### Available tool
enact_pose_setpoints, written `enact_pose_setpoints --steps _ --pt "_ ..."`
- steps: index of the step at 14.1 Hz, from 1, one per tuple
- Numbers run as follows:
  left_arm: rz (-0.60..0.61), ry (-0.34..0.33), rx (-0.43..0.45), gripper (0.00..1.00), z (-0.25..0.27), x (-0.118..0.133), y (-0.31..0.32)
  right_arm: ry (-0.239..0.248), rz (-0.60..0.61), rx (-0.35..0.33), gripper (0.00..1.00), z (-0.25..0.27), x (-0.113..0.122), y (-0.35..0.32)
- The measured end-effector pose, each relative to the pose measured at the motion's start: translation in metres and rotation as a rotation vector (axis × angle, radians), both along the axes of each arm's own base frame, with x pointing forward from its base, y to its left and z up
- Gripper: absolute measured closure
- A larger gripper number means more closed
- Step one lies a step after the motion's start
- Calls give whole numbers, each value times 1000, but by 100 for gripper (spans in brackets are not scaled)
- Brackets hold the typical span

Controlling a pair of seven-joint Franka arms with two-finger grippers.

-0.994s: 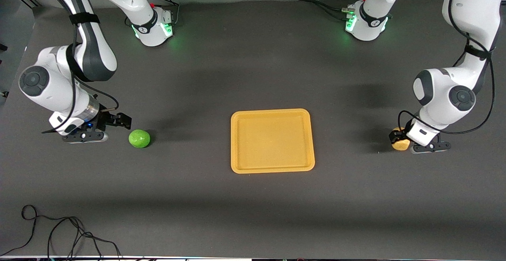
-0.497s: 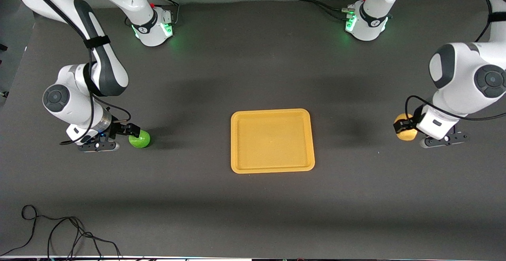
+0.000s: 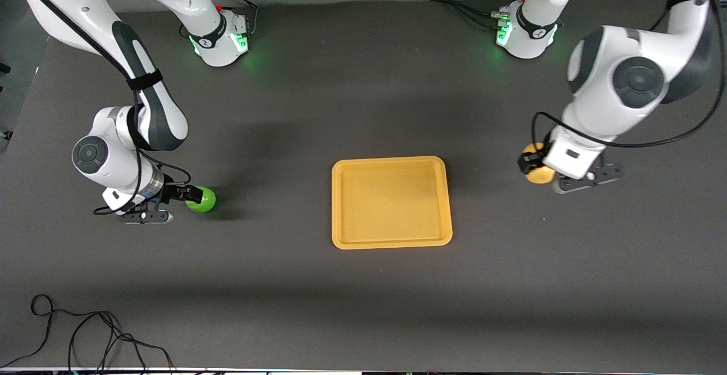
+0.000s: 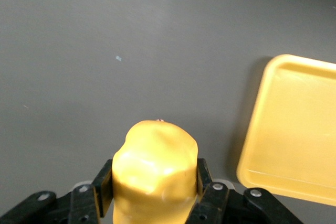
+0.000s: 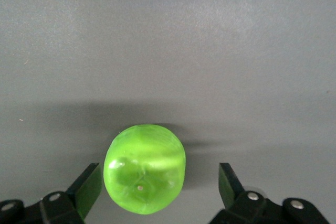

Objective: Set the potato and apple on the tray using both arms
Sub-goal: 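Carry the potato with the left gripper onto the yellow tray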

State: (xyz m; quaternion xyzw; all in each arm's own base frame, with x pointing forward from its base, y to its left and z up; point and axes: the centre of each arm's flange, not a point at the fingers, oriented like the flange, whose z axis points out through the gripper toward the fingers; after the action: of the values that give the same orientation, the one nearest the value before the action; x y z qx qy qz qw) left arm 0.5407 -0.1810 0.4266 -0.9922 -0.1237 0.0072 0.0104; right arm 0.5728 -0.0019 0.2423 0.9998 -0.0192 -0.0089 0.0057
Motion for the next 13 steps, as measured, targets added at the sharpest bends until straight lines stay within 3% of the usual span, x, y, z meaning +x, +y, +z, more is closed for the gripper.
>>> enact_pose_setpoints --steps 5,10,13 --pt "-71 19 9 35 -33 -28 -98 21 -23 7 1 -12 -2 4" --pt "-38 28 80 35 -93 -14 -157 63 -22 5 2 -40 -7 5" --pt "-10 10 76 35 -130 -9 -182 75 -23 4 4 -52 -7 5"
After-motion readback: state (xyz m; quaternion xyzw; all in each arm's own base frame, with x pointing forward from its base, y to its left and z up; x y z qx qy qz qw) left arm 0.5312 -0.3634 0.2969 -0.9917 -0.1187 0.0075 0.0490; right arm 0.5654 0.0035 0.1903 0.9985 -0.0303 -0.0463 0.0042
